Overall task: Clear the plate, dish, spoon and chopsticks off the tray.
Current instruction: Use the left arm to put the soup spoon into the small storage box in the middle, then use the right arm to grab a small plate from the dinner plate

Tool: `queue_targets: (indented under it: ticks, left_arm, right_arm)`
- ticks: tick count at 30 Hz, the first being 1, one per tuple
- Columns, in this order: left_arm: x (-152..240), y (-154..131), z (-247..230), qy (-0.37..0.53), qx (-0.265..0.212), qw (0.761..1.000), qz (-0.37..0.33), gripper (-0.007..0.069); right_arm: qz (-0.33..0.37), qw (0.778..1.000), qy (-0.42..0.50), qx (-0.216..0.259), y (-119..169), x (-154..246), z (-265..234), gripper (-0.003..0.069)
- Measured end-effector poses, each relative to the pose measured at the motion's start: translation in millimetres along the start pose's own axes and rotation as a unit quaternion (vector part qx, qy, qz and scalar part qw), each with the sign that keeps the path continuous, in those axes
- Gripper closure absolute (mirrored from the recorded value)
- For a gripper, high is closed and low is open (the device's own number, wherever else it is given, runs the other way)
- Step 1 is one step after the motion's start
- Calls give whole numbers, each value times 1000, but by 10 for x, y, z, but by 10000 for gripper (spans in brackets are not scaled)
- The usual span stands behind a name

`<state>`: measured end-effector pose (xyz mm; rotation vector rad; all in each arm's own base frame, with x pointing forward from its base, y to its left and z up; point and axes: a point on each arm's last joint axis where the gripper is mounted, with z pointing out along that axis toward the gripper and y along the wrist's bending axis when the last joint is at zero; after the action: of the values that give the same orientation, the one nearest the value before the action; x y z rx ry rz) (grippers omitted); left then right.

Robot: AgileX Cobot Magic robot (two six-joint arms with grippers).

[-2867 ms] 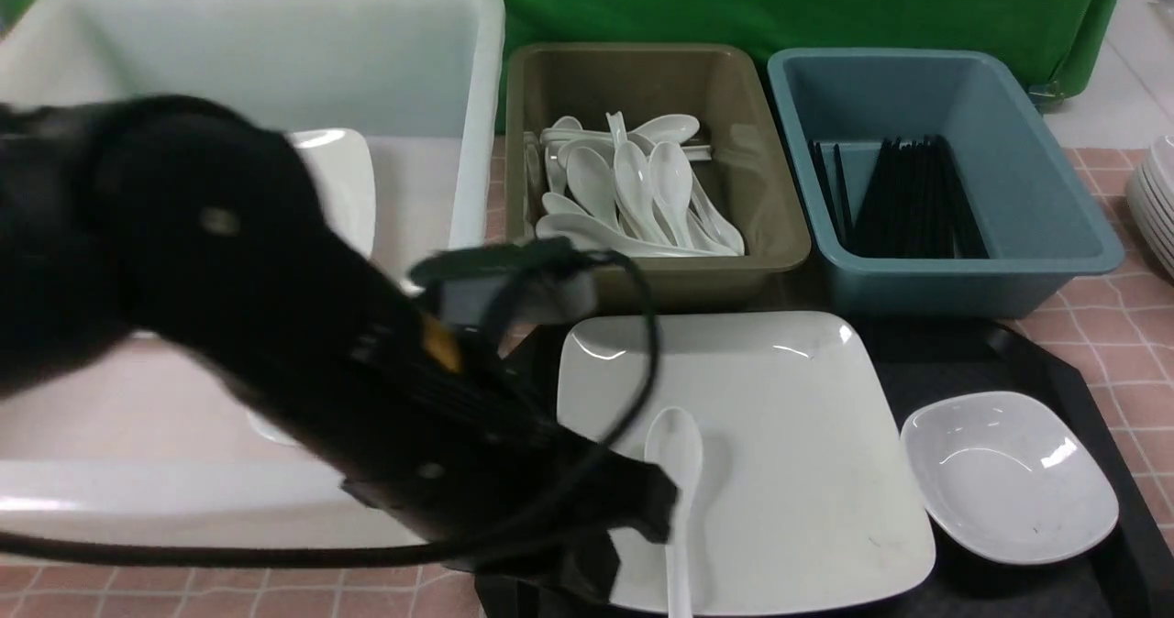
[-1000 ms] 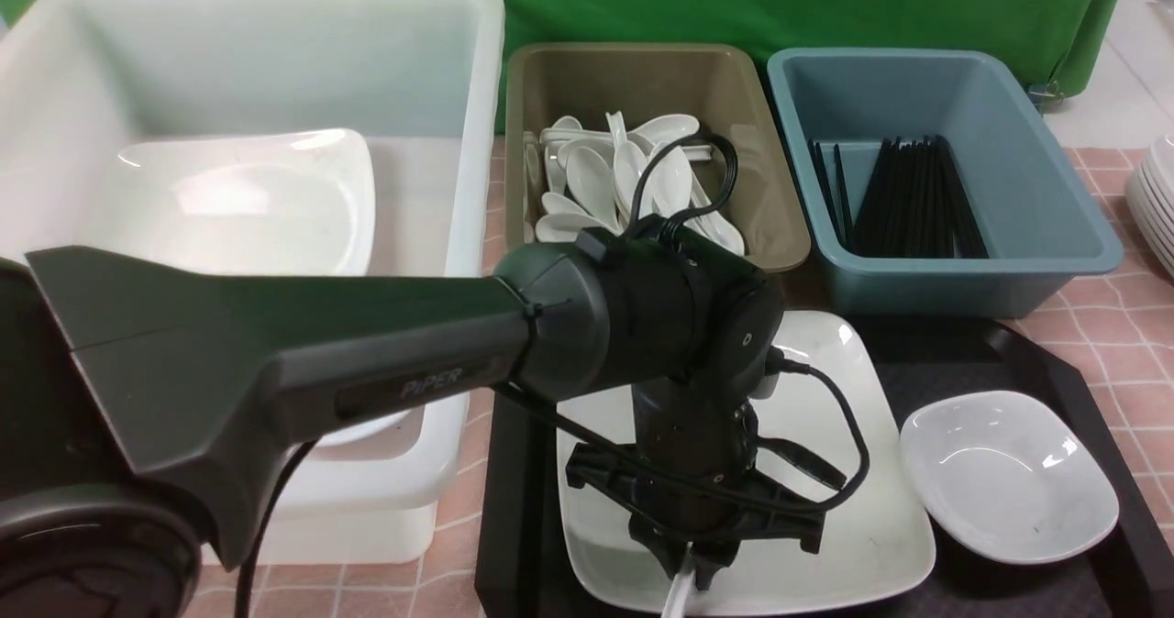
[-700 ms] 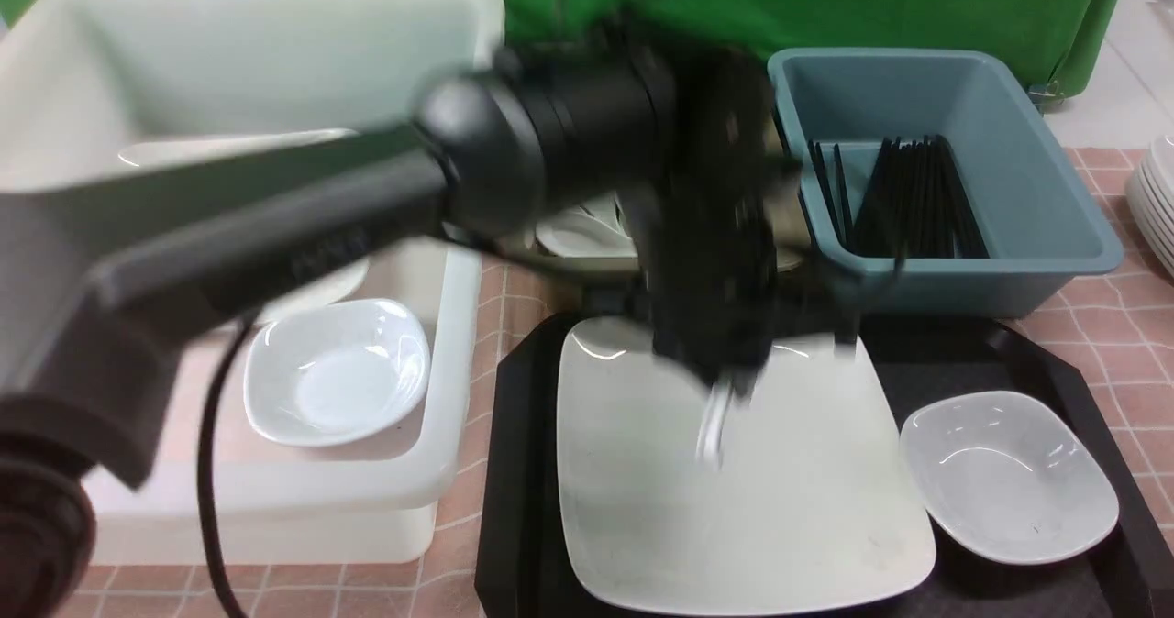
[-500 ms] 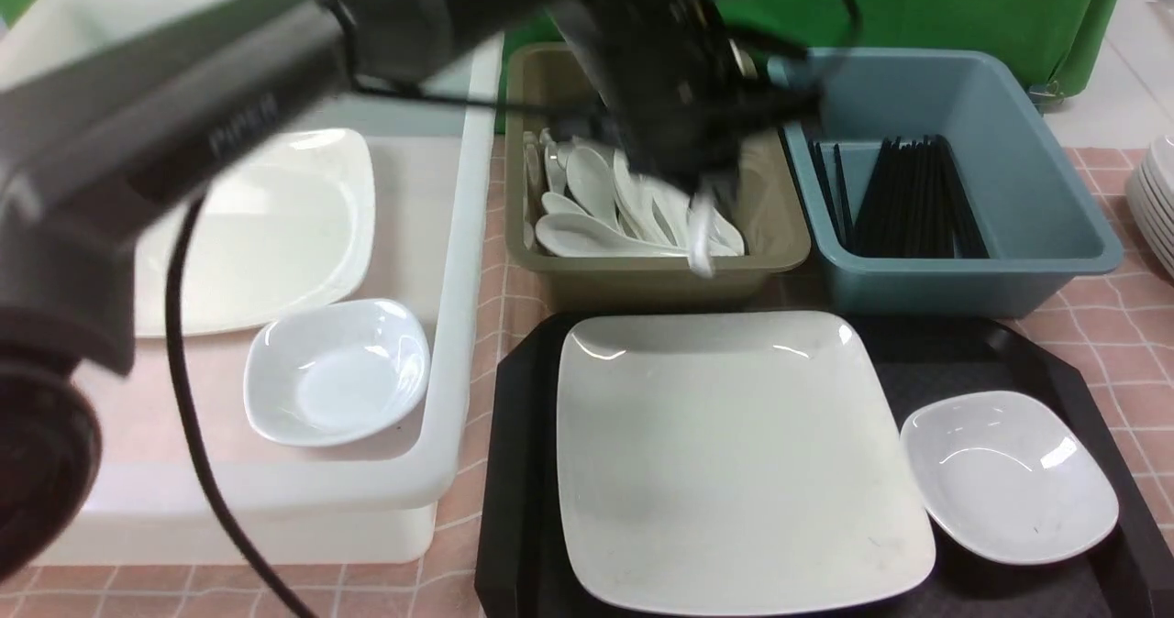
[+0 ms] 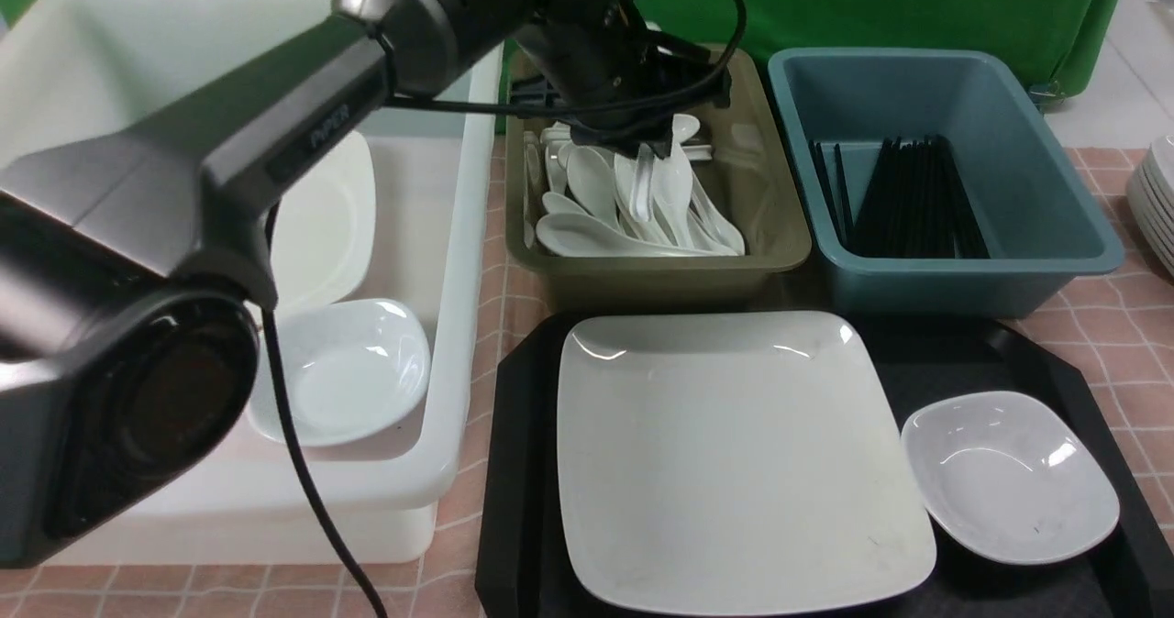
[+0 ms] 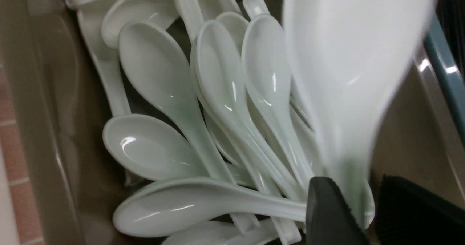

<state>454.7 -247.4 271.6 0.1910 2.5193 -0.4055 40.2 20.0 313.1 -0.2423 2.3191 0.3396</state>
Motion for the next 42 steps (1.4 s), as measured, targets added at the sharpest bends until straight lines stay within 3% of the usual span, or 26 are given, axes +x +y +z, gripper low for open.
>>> queue_targets:
  ticks: [4,8,14,15,17,22,26,30,35,39,42]
  left_arm:
    - [-9,-5,-29,-2,1,1000,6,232]
    - [-62,-38,-294,0,1,1000,16,184]
    - [-198,-153,-1119,-17,19,997,67,389]
    - [-218,-204,-1412,-34,40,994,94,497]
    - [-216,-269,-1818,-61,71,989,116,590]
    - [-62,-352,-2491,-92,135,978,127,625]
    - [445,-330,-2822,-43,172,976,123,626]
    - [996,-277,-2689,42,171,976,127,626]
    - [1969,-187,-2039,183,143,969,81,622]
    - [2463,-168,-1677,229,126,964,53,588]
    - [2563,-207,-1600,238,127,962,46,542]
  right_arm:
    - [0,1000,0,0,0,0,0,460]
    - [0,1000,1,0,0,1,0,460]
    - [0,1000,4,1,-1,8,0,460]
    - [0,1000,6,1,-2,11,0,460]
    - [0,1000,12,2,-4,21,0,460]
    - [0,999,32,6,-11,58,-2,460]
    - [0,999,47,9,-16,86,-4,465]
    - [0,999,48,9,-16,88,-4,508]
    - [0,999,50,9,-17,90,-5,629]
    - [0,999,49,9,-16,89,-5,629]
    - [0,999,48,9,-16,87,-4,629]
